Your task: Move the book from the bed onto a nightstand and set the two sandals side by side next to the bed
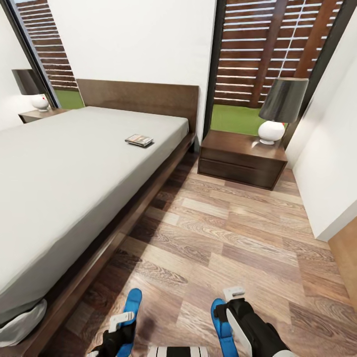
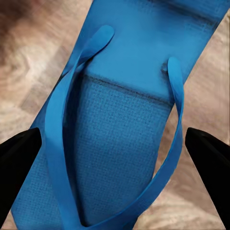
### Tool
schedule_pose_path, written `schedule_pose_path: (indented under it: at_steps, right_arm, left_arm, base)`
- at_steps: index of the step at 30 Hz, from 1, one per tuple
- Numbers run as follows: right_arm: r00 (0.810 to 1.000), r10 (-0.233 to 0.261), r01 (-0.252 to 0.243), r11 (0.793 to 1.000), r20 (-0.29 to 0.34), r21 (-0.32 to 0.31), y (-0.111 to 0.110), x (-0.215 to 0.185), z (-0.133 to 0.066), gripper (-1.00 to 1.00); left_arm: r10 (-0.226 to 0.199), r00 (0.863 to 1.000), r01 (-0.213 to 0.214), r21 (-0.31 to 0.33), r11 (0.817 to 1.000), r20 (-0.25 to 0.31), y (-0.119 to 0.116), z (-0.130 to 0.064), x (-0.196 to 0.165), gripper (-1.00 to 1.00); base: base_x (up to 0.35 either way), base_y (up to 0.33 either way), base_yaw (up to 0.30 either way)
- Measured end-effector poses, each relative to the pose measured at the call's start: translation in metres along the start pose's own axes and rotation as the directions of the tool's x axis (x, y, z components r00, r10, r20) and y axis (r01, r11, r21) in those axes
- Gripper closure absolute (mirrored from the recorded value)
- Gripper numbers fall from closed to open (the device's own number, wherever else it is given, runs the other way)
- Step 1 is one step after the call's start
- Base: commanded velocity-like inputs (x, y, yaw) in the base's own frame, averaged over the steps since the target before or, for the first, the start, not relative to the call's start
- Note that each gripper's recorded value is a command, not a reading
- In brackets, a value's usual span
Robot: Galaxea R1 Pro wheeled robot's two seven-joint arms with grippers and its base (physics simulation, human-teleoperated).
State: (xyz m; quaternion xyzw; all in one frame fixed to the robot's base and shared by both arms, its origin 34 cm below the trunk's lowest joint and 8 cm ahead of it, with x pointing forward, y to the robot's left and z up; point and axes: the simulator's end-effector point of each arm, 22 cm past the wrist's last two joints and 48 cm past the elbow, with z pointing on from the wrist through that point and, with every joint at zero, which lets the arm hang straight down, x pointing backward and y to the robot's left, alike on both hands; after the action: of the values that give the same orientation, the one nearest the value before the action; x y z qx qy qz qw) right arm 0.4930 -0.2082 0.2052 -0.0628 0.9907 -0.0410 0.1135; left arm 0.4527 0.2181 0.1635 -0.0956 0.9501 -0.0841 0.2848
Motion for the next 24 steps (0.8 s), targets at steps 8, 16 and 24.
schedule_pose_path:
  at_steps: [8,16,24]
  right_arm:
    - [0.999,0.041,-0.041,0.999,0.017,0.001,-0.008,-0.009,-0.003,-1.00]
    - [0.991,0.132,-0.133,0.990,0.011,0.045,-0.052,-0.005,0.000,-1.00]
    - [0.980,0.195,-0.196,0.979,0.025,0.058,-0.073,-0.009,-0.001,-1.00]
  left_arm:
    - [0.014,0.972,-0.029,0.060,0.998,0.237,-0.027,0.000,-0.116,1.00]
    - [0.009,0.956,-0.033,0.078,0.996,0.292,-0.038,-0.003,-0.143,1.00]
    - [0.017,0.963,-0.037,0.070,0.997,0.268,-0.034,-0.001,-0.130,1.00]
  base:
    - [0.000,0.000,0.000]
    - [0.000,0.000,0.000]
    - [0.000,0.000,0.000]
